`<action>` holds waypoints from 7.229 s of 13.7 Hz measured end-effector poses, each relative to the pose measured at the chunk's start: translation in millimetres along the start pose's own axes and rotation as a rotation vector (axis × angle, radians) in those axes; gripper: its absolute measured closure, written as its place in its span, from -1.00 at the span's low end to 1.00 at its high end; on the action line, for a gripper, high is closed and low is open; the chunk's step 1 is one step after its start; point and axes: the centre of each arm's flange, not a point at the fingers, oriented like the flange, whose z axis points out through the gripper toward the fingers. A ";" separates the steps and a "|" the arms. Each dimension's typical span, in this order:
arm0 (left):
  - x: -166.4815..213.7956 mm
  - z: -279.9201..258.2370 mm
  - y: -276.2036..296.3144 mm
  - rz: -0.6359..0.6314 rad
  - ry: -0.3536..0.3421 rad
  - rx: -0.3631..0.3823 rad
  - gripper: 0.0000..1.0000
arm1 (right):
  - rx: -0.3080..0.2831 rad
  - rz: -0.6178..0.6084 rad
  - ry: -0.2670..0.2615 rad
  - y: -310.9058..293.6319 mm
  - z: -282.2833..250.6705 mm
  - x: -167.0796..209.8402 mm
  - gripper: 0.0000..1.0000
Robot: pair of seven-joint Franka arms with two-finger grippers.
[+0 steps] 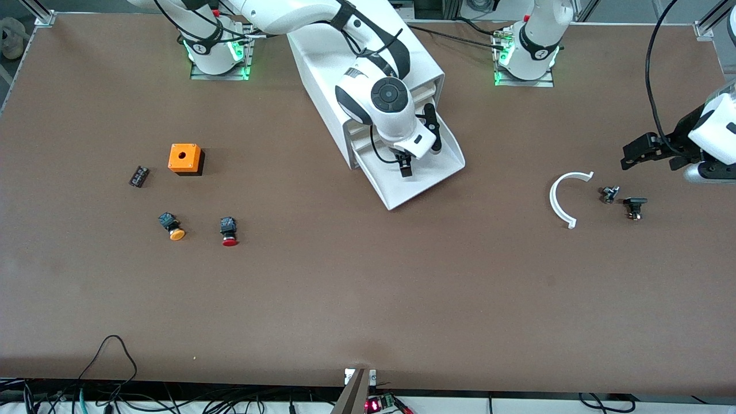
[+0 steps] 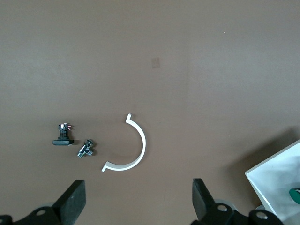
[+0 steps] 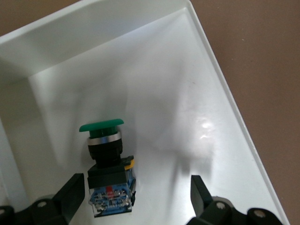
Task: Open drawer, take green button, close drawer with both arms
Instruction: 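Lower the right gripper onto the green button and close on it, then lift the green button out of the drawer with the right gripper, then carry the button toward the red button while the left gripper pushes the drawer shut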
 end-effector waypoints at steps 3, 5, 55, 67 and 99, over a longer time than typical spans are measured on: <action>0.0 0.1 0.0 -0.001 0.000 0.000 -1.00 | -0.001 -0.002 -0.004 0.2 1.3 -0.5 -1.00; 0.2 0.5 -0.7 -0.003 -0.001 0.000 -1.00 | 0.001 -0.001 -0.006 0.5 3.2 -1.2 -1.00; 1.2 2.9 -1.7 -0.009 -0.005 0.000 -1.00 | -0.038 -0.048 -0.026 7.9 7.0 14.3 0.17; 1.6 3.7 -1.7 -0.009 -0.007 0.000 -1.00 | -0.075 -0.077 -0.012 2.2 7.1 25.1 0.17; 41.9 137.7 163.8 -0.147 -0.074 -0.077 -1.00 | -0.335 1.292 0.051 139.7 -227.5 -256.4 0.17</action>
